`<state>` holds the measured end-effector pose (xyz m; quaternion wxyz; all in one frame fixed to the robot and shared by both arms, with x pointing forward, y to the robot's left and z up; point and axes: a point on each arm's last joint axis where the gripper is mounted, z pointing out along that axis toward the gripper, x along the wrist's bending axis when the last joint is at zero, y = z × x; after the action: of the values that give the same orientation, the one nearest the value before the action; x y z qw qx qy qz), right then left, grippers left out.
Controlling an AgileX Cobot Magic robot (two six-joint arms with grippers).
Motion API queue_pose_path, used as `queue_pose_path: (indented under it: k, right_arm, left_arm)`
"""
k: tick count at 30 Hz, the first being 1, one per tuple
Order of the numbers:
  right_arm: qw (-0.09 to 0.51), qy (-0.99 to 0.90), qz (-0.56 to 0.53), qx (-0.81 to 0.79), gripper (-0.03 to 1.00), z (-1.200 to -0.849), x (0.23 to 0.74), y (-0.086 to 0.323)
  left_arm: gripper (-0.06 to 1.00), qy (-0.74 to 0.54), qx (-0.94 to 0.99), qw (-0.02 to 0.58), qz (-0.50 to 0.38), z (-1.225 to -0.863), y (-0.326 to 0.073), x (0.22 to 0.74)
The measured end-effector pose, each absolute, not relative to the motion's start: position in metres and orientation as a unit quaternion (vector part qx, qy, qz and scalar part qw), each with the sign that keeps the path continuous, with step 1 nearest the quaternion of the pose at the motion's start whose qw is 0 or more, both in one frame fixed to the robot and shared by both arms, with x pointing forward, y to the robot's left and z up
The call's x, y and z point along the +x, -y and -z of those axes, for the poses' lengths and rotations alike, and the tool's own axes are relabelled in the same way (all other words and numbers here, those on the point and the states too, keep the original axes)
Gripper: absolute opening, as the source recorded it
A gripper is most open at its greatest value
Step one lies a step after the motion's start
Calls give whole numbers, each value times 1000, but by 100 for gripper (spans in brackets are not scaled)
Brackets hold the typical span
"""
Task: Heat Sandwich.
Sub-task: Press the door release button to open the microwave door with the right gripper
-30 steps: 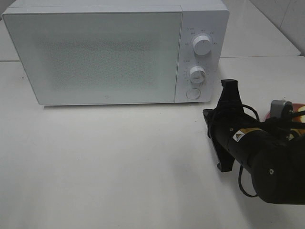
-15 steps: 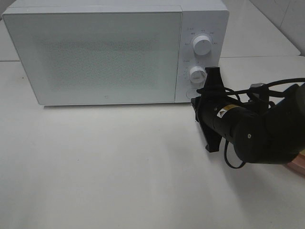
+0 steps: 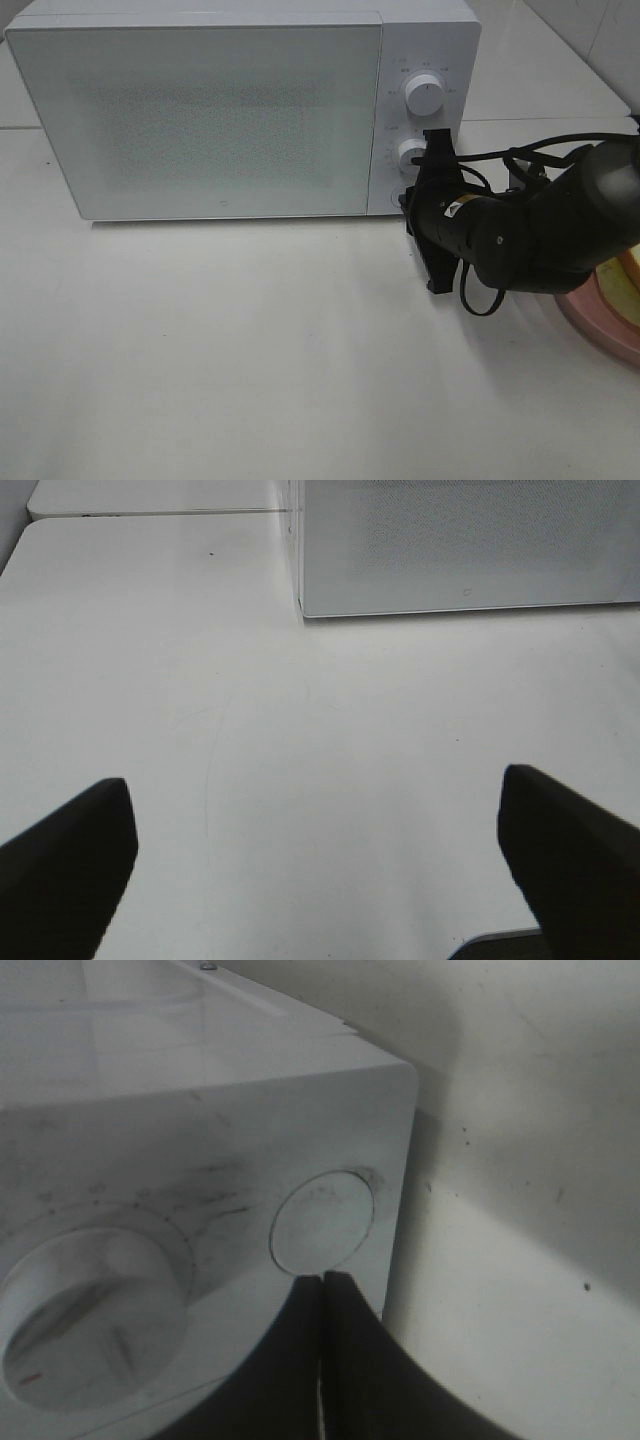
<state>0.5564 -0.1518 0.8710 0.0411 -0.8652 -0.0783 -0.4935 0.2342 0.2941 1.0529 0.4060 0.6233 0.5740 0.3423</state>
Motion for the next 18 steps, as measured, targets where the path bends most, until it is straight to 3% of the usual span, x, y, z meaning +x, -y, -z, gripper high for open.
queue_pose_path:
  k: [18]
  right_arm:
    - [16,86,494,-865,1,-858,577,154]
  left_arm:
    - [92,-574,623,406,-342,-1053,-294,234]
